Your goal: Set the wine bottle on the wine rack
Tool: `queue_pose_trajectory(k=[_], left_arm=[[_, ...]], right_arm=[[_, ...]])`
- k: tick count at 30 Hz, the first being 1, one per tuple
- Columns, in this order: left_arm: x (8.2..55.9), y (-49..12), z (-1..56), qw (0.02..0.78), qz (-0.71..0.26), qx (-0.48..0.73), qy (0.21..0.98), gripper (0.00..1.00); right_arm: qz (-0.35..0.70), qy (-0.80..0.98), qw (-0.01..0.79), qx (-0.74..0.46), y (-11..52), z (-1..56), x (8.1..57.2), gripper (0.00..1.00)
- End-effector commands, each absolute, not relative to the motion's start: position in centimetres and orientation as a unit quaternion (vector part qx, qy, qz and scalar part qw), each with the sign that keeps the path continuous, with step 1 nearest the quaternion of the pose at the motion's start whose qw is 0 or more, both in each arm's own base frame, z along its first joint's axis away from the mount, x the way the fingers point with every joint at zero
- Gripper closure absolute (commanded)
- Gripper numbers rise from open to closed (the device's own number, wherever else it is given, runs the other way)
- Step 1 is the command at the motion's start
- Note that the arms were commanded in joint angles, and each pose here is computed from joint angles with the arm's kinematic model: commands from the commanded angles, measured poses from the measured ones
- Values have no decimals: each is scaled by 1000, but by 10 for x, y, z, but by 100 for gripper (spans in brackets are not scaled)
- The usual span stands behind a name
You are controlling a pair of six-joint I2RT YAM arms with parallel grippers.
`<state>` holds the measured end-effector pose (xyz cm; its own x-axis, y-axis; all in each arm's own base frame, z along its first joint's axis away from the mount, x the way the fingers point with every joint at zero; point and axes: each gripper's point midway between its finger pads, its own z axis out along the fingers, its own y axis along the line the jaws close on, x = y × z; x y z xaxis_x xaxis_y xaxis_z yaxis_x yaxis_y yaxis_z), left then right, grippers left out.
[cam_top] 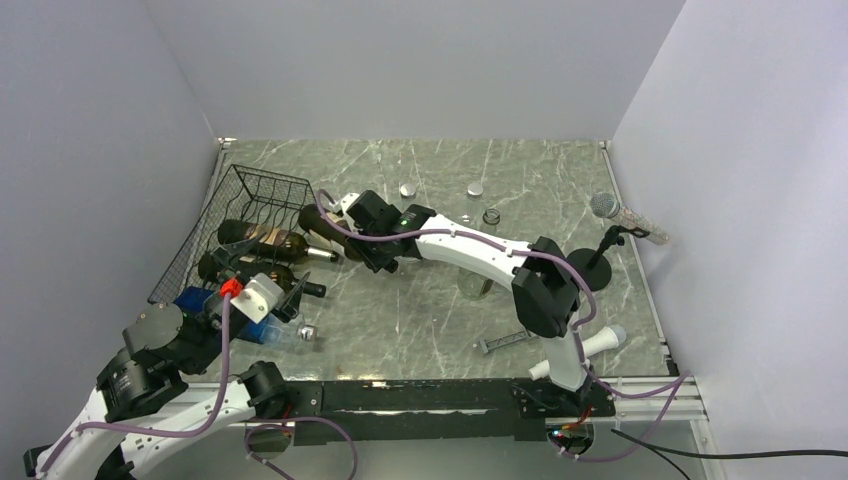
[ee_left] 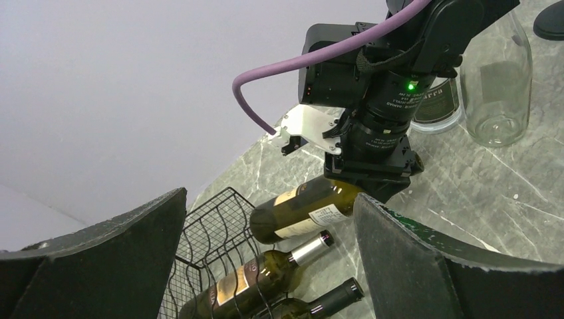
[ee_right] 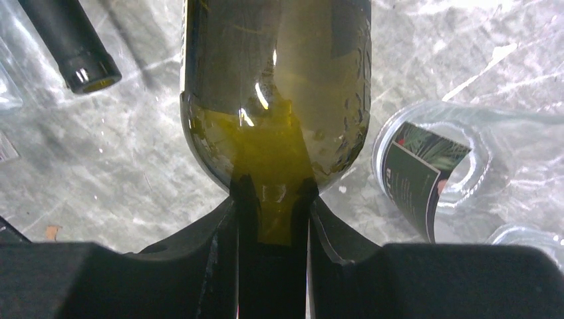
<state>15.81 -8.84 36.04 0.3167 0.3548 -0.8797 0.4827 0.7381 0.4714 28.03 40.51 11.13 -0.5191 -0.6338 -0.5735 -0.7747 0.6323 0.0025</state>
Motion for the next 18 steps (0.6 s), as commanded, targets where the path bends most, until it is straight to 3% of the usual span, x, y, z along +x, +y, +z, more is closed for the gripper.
queue_pose_trajectory(k=[1,18], left_arm=[[164,-88,369,736,-43,334,588,1],[168,-92,367,738,-46,325,590,1]], right_arm=[[192,807,407,-383,454,180,318,100],[200,716,517,-426,509,172,363,100]])
